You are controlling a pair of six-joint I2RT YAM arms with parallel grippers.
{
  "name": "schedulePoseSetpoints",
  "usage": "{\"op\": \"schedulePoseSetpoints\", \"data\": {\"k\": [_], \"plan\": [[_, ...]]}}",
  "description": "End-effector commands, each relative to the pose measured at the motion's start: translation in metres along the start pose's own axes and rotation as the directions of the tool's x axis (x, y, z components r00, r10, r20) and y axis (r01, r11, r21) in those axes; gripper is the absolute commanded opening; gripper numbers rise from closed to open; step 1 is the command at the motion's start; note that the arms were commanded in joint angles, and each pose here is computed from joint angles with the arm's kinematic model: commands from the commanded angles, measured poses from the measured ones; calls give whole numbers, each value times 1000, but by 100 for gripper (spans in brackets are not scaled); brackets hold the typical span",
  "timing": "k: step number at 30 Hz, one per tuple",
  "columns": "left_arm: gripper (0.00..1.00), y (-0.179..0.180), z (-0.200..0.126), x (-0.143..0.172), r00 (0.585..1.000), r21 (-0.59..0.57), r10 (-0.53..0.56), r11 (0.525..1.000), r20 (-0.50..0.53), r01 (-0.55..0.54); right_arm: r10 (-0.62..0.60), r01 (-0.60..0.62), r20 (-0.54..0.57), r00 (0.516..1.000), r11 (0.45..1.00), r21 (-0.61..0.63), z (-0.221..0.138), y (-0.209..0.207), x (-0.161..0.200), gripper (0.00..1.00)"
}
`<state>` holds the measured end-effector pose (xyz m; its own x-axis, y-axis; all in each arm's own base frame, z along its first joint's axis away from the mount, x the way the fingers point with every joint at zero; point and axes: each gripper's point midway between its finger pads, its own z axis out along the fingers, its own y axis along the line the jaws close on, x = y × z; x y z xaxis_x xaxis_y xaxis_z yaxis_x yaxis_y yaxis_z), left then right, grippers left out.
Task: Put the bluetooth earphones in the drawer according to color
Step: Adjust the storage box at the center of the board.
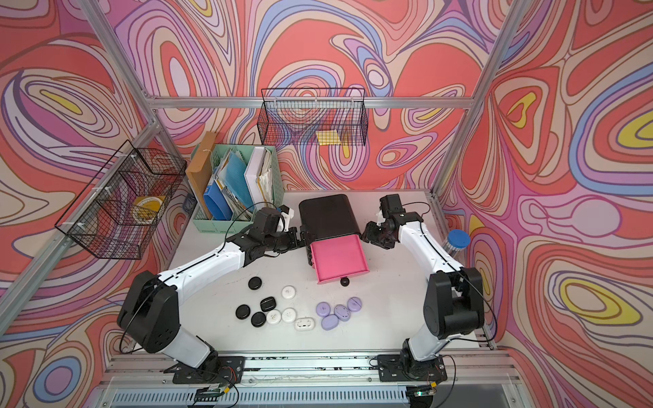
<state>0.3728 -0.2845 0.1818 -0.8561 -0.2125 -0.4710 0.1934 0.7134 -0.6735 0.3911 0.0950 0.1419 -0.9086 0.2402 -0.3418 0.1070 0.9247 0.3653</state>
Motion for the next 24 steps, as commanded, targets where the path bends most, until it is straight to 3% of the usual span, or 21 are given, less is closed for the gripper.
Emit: {"op": "schedulePoseSetpoints", "data": {"k": [1, 7, 15, 19, 24], "plan": [[96, -11, 8, -18, 1000, 24, 7, 1000, 29, -8, -35, 37, 30, 999, 996, -76, 1, 20, -21, 53], [96, -9, 24, -50, 997, -22, 31, 999, 73, -30, -45, 50, 46, 998, 991, -126, 4, 36, -44, 52], [95, -5, 40, -76, 996, -31, 22, 999, 88, -19, -44, 48, 46, 998, 995, -89, 24, 31, -60, 51], [96, 6, 20, -79, 993, -53, 6, 999, 120, 0, -46, 44, 81, 996, 999, 31, 7, 9, -56, 52], [99, 17, -21, -72, 987, -106, 29, 994, 161, -12, -33, 28, 96, 995, 998, 54, -16, -5, -19, 54]]}}
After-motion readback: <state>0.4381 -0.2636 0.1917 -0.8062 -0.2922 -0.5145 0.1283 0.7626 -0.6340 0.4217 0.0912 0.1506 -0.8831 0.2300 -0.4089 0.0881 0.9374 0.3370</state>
